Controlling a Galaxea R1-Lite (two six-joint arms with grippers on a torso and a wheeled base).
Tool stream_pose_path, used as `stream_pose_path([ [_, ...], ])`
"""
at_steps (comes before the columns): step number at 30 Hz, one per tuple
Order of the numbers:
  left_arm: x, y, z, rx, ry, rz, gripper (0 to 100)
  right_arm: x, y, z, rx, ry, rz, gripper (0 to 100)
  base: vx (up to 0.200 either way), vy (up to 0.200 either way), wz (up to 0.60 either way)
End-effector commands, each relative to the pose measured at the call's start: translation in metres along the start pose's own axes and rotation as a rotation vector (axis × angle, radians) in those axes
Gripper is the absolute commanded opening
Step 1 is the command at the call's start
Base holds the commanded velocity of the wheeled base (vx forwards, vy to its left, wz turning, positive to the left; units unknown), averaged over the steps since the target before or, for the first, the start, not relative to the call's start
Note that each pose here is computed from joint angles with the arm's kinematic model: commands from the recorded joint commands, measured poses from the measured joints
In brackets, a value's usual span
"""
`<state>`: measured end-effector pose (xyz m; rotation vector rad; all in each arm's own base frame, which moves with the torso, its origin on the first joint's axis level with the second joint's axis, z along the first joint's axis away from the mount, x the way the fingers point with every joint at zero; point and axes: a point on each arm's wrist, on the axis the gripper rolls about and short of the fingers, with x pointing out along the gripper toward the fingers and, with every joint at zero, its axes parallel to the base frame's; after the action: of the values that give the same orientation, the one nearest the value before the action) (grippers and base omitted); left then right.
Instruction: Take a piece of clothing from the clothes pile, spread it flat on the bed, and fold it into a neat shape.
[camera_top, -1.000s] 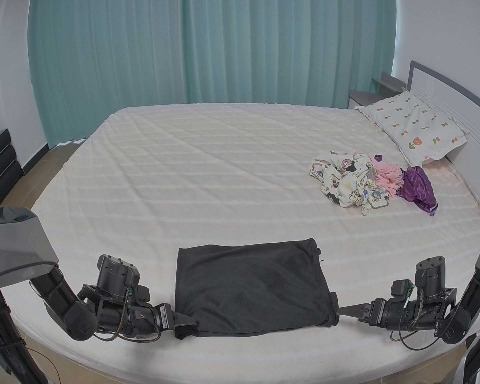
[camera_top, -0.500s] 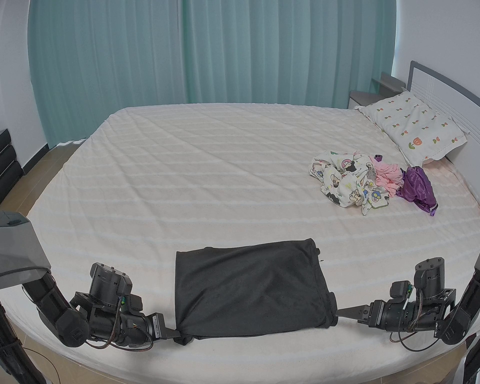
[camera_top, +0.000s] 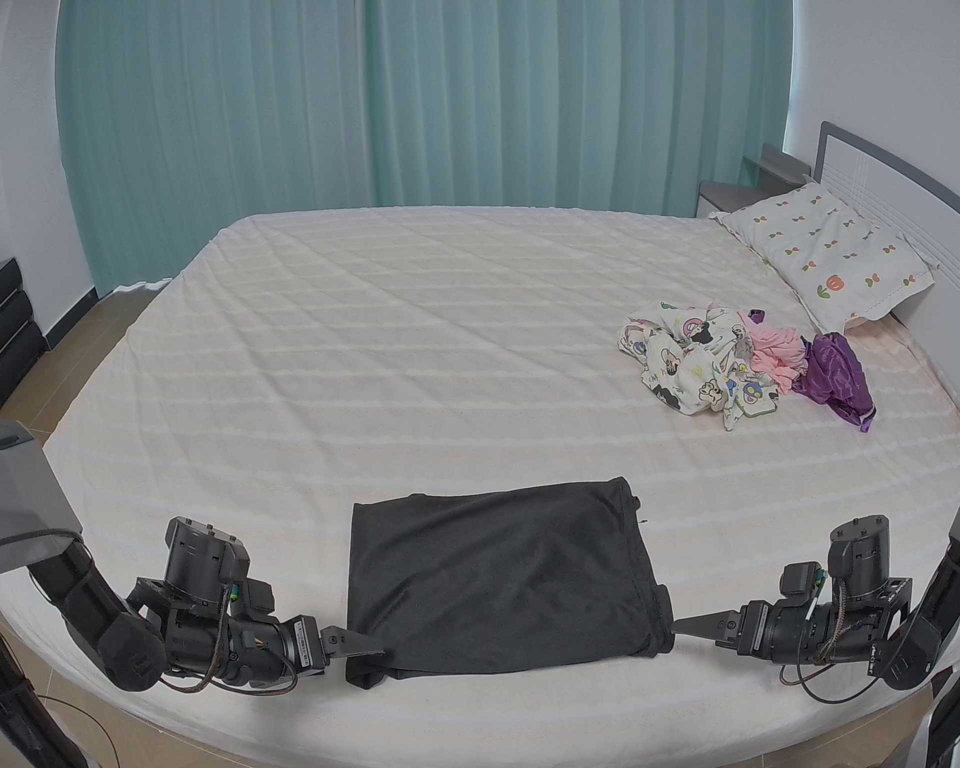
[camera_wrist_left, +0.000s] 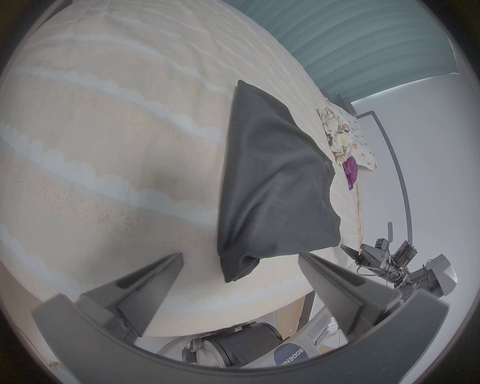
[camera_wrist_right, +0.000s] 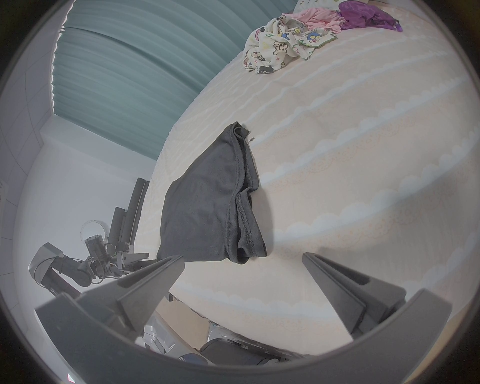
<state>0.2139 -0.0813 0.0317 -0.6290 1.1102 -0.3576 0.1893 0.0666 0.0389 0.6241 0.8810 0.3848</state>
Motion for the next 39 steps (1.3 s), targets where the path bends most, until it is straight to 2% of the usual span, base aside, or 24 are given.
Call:
stream_pose_path([
  [1,-0.001,-0.009,0.011,0.019,-0.046,-0.033,100,0.0,0.0,0.0,-0.001,0.001,0.001,100,0.0,0.0,0.0],
  [8,0.017,-0.022,0.04,0.04,-0.098,-0.064,100,0.0,0.0,0.0,0.0,0.001,0.001,100,0.0,0.0,0.0],
  [12,0.032,-0.019,0.048,0.041,-0.12,-0.018,100,-0.001,0.0,0.0,0.0,0.0,0.001,100,0.0,0.0,0.0],
  [13,0.044,-0.016,0.054,0.034,-0.142,0.027,100,-0.001,0.0,0.0,0.0,0.0,0.001,100,0.0,0.0,0.0],
  [16,0.053,-0.013,0.059,0.03,-0.149,0.043,100,0.001,-0.001,0.0,0.003,0.0,-0.002,100,0.0,0.0,0.0],
  [22,0.055,-0.021,0.07,0.043,-0.176,0.01,100,0.002,-0.002,0.001,0.006,0.001,-0.006,100,0.0,0.0,0.0],
  [27,0.053,-0.026,0.07,0.06,-0.156,-0.037,100,0.001,-0.002,0.001,0.008,0.001,-0.007,100,0.0,0.0,0.0],
  [39,0.052,-0.035,0.077,0.111,-0.18,-0.064,100,0.001,-0.003,0.0,0.009,0.005,-0.008,100,0.0,0.0,0.0],
])
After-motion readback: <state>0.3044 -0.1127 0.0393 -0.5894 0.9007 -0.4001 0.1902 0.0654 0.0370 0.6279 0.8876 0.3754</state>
